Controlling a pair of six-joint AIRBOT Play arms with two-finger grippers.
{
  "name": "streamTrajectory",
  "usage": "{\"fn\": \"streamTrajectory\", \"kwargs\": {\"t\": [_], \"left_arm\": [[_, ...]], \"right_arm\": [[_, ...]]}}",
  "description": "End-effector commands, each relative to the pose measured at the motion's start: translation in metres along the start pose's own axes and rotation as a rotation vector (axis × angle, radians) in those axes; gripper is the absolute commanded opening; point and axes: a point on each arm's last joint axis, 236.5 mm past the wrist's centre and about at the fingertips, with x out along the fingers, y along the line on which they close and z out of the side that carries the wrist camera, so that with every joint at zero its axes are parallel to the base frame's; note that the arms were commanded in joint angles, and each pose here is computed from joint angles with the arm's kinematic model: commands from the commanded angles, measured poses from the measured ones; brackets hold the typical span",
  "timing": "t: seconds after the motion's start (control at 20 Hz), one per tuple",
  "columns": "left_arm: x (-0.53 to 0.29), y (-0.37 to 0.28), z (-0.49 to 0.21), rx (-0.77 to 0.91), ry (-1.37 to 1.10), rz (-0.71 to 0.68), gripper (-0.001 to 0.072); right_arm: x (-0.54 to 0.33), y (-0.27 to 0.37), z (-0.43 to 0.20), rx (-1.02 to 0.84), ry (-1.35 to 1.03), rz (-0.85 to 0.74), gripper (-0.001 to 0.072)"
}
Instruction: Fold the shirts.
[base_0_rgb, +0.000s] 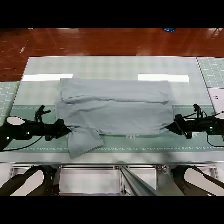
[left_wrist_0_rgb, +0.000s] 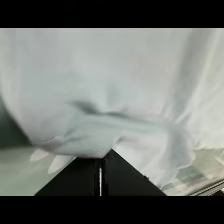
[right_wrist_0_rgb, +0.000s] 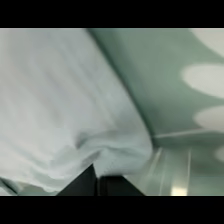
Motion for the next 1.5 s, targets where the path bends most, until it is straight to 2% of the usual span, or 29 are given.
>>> {"fn": "streamTrajectory", "kwargs": {"t": [0.0, 0.2, 0.35, 0.8, 1.1, 1.15, 1.2, 1.25, 1.35, 1.45], "left_arm": [[-0.022, -0.031, 0.020, 0.078, -0.021, -0.043, 0.0021], [-0.063, -0.076, 0.087, 0.154, -0.192, -0.066, 0.0020], [-0.066, -0.092, 0.129, 0.145, -0.199, -0.073, 0.0020], [-0.018, -0.127, 0.238, 0.104, -0.122, -0.094, 0.0020], [0.003, -0.143, 0.269, 0.150, -0.096, -0.107, 0.0036], [0.008, -0.141, 0.265, 0.148, -0.076, -0.103, 0.0231], [0.011, -0.139, 0.261, 0.152, -0.058, -0.101, 0.0511], [0.007, -0.136, 0.262, 0.151, -0.054, -0.096, 0.0505], [-0.022, -0.122, 0.268, 0.120, -0.051, -0.064, 0.0505], [-0.076, -0.100, 0.275, 0.117, -0.102, 0.031, 0.0505]], "right_arm": [[-0.016, 0.026, 0.010, -0.113, 0.007, 0.047, 0.0020], [-0.044, 0.064, 0.049, -0.221, -0.077, 0.061, 0.0020], [-0.042, 0.091, 0.083, -0.290, -0.097, 0.052, 0.0020], [-0.024, 0.145, 0.188, -0.295, -0.145, 0.105, 0.0020], [-0.012, 0.150, 0.227, -0.268, -0.180, 0.133, 0.0025], [-0.009, 0.148, 0.233, -0.253, -0.194, 0.137, 0.0155], [-0.008, 0.148, 0.237, -0.244, -0.206, 0.142, 0.0342], [-0.008, 0.148, 0.237, -0.242, -0.208, 0.143, 0.0398], [-0.028, 0.146, 0.233, -0.243, -0.182, 0.159, 0.0398], [-0.064, 0.135, 0.230, -0.243, -0.185, 0.158, 0.0398]]}}
